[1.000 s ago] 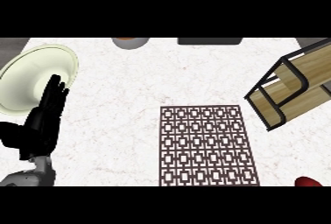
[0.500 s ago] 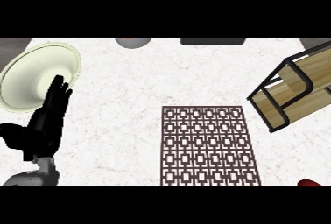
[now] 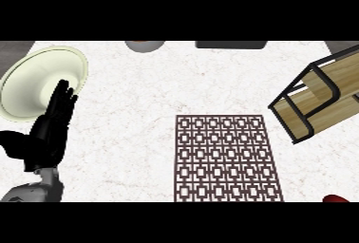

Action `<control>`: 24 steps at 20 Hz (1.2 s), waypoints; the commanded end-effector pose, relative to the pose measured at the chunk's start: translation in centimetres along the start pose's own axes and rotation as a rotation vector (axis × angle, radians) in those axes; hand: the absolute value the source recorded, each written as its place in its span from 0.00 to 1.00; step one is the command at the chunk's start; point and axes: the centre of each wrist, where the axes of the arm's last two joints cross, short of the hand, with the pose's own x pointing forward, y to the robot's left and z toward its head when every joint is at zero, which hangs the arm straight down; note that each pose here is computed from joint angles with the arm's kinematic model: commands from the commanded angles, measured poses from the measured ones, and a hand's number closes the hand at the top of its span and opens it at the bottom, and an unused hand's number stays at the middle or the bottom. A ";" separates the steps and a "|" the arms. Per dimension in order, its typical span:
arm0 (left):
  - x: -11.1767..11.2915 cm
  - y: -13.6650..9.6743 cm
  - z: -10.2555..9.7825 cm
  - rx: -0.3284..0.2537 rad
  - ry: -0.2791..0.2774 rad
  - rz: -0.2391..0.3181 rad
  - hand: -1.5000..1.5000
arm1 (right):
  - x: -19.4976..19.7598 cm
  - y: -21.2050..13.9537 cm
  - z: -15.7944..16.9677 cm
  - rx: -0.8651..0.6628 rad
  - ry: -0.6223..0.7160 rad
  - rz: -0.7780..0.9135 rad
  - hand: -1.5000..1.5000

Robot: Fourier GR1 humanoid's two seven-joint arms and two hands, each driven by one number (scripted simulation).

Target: Pick the sweet potato from the placemat and place it in the tiered shelf

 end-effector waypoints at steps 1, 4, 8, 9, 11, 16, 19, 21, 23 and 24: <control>-0.2 0.8 0.3 0.005 0.004 -0.007 0.50 | -0.3 1.9 -1.7 0.002 -0.019 0.004 1.00; 0.5 -0.2 -0.9 -0.016 0.005 0.002 0.50 | 0.0 3.4 -3.9 -0.013 0.010 0.019 1.00; -0.2 2.5 0.9 0.013 -0.011 -0.004 0.50 | -2.6 4.2 -2.3 -0.003 0.087 -0.136 0.00; -0.3 0.3 -0.1 -0.020 0.010 -0.005 0.50 | -2.1 4.2 -3.8 0.023 0.084 -0.131 0.00; -0.4 -0.4 -0.1 0.012 0.001 -0.013 0.50 | -2.6 6.2 -3.2 0.069 0.066 -0.126 0.00; 1.9 1.2 0.2 0.001 0.009 -0.011 0.50 | -2.0 2.8 -4.1 0.088 0.045 -0.174 0.00; 0.8 -1.0 -0.7 -0.006 0.002 -0.011 0.50 | -3.0 3.7 -4.2 0.063 0.006 -0.233 0.00; -0.1 0.2 0.5 0.006 -0.012 0.001 0.50 | -1.7 2.7 -5.6 0.023 -0.006 -0.277 0.00; 0.9 0.0 -0.4 0.008 -0.021 0.000 0.50 | -1.7 0.4 -5.2 0.000 -0.012 -0.339 0.00; -0.9 0.4 0.8 0.001 -0.008 0.002 0.50 | -1.7 0.1 -5.0 -0.002 -0.036 -0.371 0.00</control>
